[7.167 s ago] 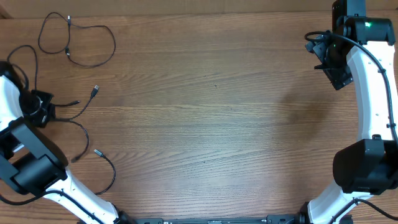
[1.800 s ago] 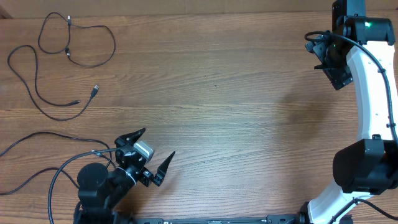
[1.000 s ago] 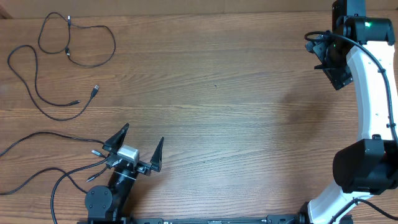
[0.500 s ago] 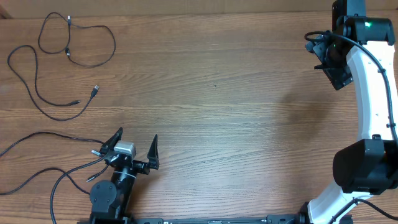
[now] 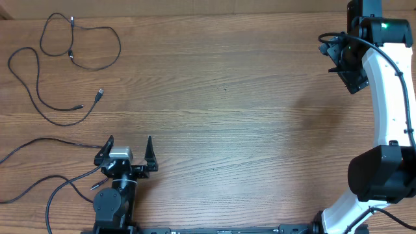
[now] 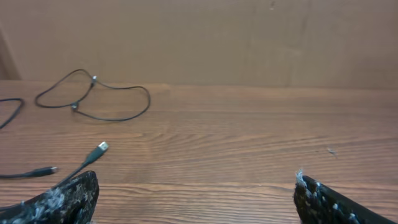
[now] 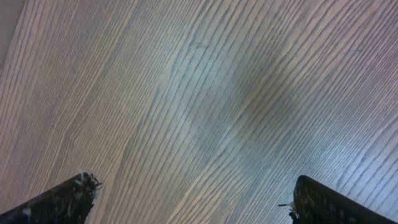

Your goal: Untangle cables

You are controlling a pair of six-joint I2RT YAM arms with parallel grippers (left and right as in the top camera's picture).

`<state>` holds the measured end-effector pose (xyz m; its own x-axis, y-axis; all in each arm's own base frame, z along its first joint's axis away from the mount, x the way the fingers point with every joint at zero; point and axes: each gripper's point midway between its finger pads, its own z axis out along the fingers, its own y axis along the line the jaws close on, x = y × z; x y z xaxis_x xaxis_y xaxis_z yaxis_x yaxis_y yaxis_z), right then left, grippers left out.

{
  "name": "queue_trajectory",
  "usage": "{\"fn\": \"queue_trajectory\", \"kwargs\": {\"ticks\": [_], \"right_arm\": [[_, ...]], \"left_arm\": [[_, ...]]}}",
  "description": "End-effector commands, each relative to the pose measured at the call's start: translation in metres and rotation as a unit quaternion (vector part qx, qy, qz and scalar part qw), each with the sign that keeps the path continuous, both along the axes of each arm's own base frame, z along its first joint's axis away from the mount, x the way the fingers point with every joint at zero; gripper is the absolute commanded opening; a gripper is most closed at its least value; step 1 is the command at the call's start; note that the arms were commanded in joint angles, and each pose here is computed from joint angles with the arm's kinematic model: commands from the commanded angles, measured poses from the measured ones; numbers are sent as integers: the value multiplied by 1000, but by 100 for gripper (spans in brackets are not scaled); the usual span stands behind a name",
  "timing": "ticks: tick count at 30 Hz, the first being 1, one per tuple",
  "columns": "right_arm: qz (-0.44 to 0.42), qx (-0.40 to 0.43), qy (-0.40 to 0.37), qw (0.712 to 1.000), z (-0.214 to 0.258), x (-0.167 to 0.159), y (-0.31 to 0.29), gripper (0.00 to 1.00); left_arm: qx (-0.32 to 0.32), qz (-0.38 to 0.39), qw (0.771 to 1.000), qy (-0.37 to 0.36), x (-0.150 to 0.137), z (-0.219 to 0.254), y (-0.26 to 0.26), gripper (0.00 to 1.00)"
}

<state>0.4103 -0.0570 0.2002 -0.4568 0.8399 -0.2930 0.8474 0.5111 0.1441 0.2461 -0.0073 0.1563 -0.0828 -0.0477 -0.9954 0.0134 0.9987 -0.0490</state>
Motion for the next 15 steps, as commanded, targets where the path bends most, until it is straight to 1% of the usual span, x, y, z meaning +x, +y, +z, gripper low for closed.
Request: {"fn": "queue_trajectory", "kwargs": {"ticks": [1, 10, 13, 15], "right_arm": [[1, -6, -7, 1000, 5, 1, -2, 100], [1, -6, -7, 1000, 5, 1, -2, 100], [1, -6, -7, 1000, 5, 1, -2, 100], [1, -6, -7, 1000, 5, 1, -2, 100]], "left_arm": [[5, 23, 1000, -3, 0, 0, 9, 100], [6, 27, 1000, -3, 0, 0, 11, 100], [45, 10, 999, -4, 0, 0, 6, 100], [50, 5, 999, -5, 0, 0, 5, 100]]}}
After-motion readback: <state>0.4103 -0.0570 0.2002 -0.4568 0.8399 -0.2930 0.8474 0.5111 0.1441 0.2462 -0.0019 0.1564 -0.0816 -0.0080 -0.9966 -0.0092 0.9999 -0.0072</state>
